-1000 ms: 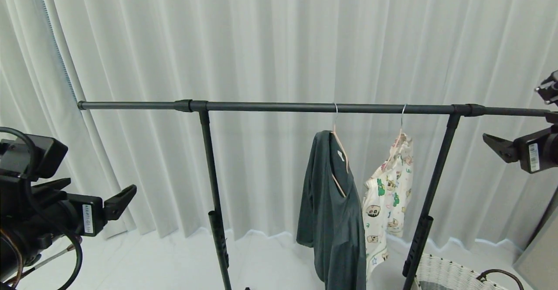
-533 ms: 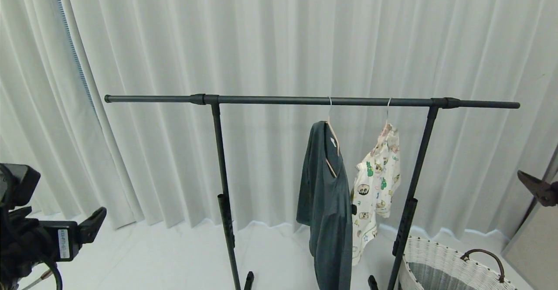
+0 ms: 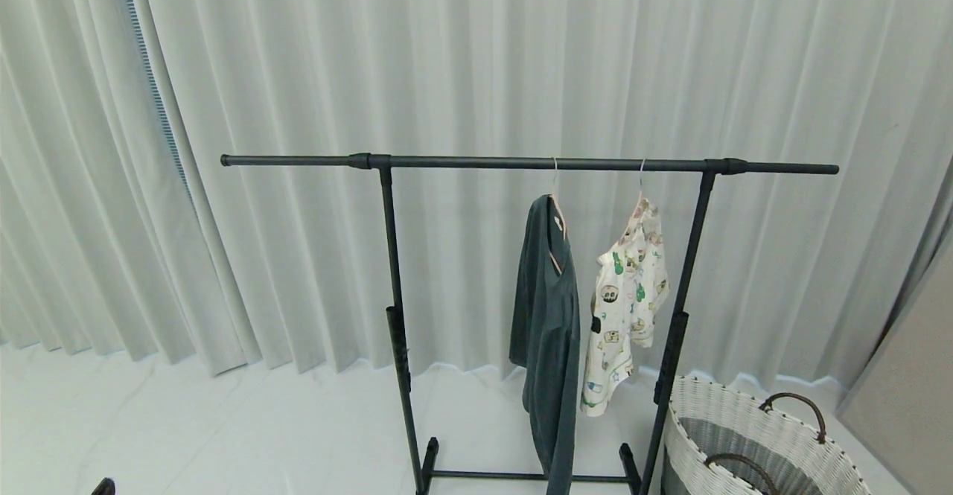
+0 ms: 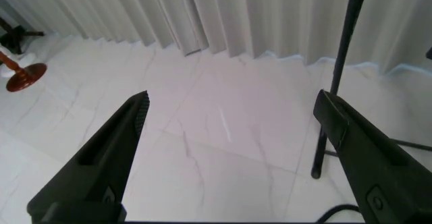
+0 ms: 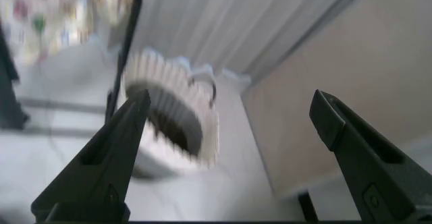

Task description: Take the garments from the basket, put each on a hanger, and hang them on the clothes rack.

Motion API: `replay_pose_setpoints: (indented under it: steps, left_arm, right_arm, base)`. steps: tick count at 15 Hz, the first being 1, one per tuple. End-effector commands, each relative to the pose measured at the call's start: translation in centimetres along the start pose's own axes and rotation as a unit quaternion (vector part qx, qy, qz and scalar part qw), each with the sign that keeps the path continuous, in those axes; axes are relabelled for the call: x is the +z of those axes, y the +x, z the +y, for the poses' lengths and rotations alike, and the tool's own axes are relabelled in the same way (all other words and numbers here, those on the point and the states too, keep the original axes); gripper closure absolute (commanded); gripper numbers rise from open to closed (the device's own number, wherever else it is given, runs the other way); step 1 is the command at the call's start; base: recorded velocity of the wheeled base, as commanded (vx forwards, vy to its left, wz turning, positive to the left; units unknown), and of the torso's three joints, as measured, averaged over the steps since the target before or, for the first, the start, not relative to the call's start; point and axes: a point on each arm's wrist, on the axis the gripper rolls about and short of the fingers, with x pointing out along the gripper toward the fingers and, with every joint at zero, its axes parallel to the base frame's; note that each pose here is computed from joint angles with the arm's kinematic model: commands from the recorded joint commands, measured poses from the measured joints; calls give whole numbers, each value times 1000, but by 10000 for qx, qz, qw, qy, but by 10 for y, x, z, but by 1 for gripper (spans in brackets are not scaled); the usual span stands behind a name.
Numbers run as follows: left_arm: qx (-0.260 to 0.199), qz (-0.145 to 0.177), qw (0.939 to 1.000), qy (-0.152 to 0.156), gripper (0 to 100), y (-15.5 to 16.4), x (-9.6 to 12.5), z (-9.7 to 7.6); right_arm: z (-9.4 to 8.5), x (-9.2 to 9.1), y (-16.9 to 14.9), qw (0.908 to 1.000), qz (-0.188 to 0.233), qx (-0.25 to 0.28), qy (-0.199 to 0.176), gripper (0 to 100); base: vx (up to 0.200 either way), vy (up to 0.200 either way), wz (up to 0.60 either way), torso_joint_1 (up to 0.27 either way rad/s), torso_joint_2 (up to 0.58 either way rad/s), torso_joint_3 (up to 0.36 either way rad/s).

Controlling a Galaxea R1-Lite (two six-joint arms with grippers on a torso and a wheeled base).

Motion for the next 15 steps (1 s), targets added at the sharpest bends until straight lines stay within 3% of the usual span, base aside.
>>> replay_pose_setpoints:
  steps: [1, 3, 4, 5, 6, 7, 11, 13, 14, 15]
  left_arm:
    - [193, -821, 9961, -259, 0, -35, -36, 5]
    - [302, -1169, 9918, -428, 0, -41, -39, 7]
    - [332, -1449, 9873, -553, 0, -45, -42, 7]
    - [327, -1458, 9863, -702, 0, -45, -42, 8]
    - [327, -1458, 9863, -702, 0, -45, -42, 8]
    - [277, -1461, 9845, -931, 0, -45, -42, 7]
    - [186, -1490, 9851, -842, 0, -44, -43, 7]
    - [-699, -2034, 9733, -795, 0, -48, -45, 5]
    - [-1106, -2114, 9680, -773, 0, -49, -44, 3]
    - [-1318, -2150, 9646, -768, 0, -49, -44, 3]
  right_arm:
    - [12, -52, -24, 9990, -108, -393, 203, 0]
    - [22, -76, -24, 9970, -227, -539, 501, 0]
    - [23, -81, -28, 9940, -534, -545, 780, 0]
    - [23, -83, -29, 9923, -683, -514, 901, 0]
    - [23, -83, -29, 9923, -683, -514, 901, 0]
    - [24, -85, -32, 9917, -960, -329, 785, 0]
    - [25, -86, -32, 9919, -1054, -413, 585, 0]
    - [28, -86, -22, 9810, -1706, -483, 786, 0]
    - [27, -81, -23, 9721, -2074, -478, 987, 0]
    - [27, -83, -22, 9721, -2005, -417, 1141, 0]
  base:
    - [0, 0, 0, 0, 0, 0]
    - [0, 0, 0, 0, 0, 0]
    - [0, 0, 0, 0, 0, 0]
    - [0, 0, 0, 0, 0, 0]
    - [0, 0, 0, 0, 0, 0]
    - [0, 0, 0, 0, 0, 0]
    - [0, 0, 0, 0, 0, 0]
    - [0, 0, 0, 0, 0, 0]
    - [0, 0, 0, 0, 0, 0]
    - [0, 0, 0, 0, 0, 0]
